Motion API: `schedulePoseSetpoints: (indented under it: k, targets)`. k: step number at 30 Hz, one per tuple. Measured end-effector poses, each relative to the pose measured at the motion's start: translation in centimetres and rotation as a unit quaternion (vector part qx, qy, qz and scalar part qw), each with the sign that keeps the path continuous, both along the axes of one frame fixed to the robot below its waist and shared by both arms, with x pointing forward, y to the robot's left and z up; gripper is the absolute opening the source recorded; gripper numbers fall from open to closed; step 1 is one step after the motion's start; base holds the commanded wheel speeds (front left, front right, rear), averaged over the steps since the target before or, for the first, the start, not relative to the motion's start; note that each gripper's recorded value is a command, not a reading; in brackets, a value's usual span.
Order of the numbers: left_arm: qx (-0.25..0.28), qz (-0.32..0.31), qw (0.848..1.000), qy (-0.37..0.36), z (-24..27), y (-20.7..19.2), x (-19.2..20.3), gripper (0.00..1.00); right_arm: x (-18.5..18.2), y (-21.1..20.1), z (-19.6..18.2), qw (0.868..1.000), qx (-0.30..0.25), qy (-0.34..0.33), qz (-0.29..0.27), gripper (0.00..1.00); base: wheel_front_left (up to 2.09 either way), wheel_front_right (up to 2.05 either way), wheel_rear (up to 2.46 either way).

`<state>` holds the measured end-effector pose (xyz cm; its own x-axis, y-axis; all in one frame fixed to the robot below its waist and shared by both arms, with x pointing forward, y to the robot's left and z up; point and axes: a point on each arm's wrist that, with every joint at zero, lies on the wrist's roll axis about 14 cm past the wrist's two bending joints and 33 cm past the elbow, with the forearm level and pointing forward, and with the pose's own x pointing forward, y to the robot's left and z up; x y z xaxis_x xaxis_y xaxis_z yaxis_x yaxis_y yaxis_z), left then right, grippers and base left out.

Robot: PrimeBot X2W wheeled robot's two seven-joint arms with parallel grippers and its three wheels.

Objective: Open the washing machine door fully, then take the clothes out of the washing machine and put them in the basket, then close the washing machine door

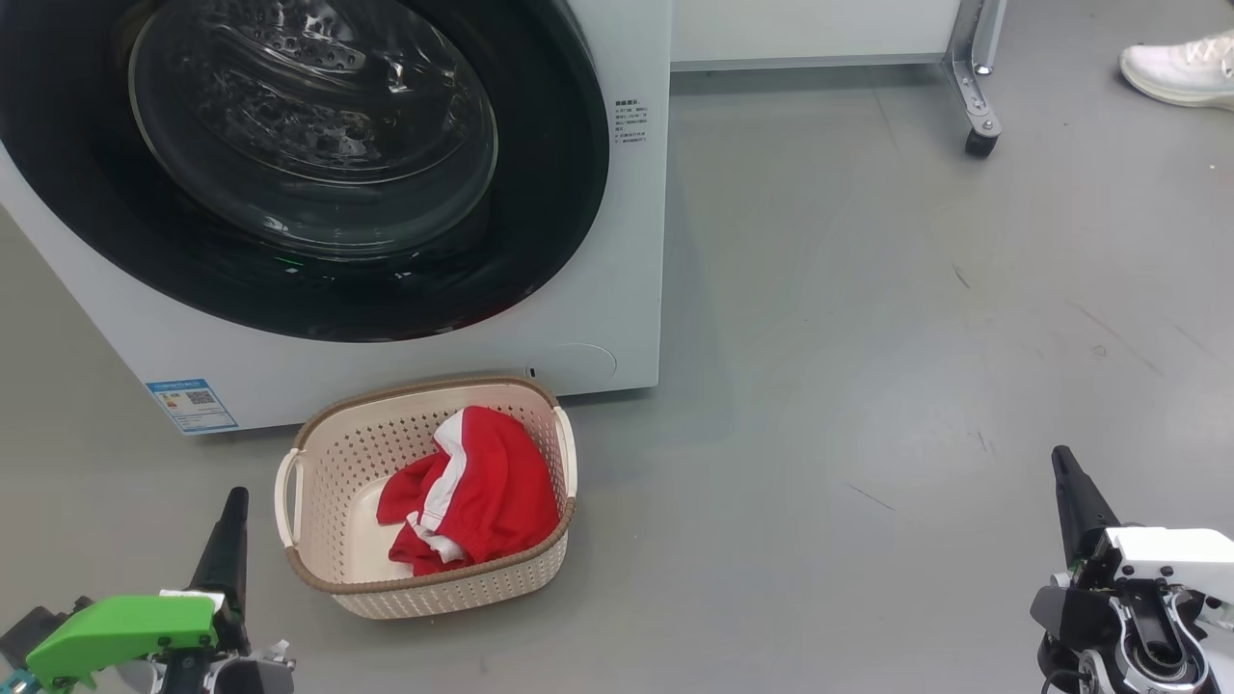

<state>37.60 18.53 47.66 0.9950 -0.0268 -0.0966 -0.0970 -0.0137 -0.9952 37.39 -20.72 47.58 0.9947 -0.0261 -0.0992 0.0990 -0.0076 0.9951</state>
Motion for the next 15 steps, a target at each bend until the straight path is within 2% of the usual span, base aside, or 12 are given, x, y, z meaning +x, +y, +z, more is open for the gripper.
schedulePoseSetpoints:
  k: [15]
  targets:
    - [0.0,0.0,1.0,-0.001,0.05,0.0,0.01,0.0,0.01,0.0,0.05,1.0,0.0,-0.001,0.0,0.0,0.0,0.0,0.0]
